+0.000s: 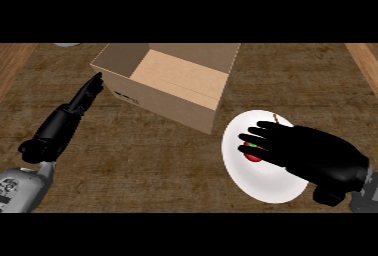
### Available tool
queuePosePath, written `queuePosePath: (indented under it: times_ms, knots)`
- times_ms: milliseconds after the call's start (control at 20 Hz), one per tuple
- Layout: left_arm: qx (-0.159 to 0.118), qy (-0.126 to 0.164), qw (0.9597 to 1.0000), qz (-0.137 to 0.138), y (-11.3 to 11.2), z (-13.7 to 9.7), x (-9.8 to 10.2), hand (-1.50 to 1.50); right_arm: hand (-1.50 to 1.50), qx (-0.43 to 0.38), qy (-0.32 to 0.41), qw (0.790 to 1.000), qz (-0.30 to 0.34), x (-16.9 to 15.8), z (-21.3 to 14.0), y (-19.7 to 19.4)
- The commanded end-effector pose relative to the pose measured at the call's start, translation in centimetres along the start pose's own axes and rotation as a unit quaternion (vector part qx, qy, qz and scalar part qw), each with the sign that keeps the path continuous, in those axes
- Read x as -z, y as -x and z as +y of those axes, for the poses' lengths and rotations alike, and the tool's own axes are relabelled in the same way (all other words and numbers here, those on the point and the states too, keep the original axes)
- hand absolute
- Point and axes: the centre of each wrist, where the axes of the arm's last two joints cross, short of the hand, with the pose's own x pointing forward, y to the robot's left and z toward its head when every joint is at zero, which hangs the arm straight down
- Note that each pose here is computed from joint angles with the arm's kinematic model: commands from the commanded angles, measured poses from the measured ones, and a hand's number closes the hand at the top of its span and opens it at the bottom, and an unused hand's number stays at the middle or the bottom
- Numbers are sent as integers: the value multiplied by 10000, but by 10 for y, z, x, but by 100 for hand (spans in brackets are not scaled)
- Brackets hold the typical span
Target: Pick the tomato from the plate and place it in the cardboard box
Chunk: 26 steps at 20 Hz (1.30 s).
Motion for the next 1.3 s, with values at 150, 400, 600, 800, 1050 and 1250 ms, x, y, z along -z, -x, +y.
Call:
queuePosePath:
  times_ms: [150, 400, 600, 800, 1050, 1250]
  knots:
    - [-24, -27, 10000, 12, -4, -3, 8, 0, -150, -315, 31, 9990, 314, 3, 36, -8]
    - [-25, 44, 10000, -31, 18, 6, -2, 0, -150, -263, 149, 9987, 419, 27, 32, -4]
    - [-36, -16, 10000, -78, 1, -1, -6, 0, -150, -380, -16, 9977, 555, 31, 19, -1]
    - [-43, 30, 10000, -37, 1, -5, 17, 0, -150, -467, -26, 9963, 722, 47, 45, 6]
    - [44, 24, 10000, 46, 14, 2, -7, 0, -150, -528, 23, 9963, 679, 43, 53, 15]
    - [37, 26, 10000, 15, 7, 1, 6, 0, -150, -434, -141, 9978, 477, 64, 55, 8]
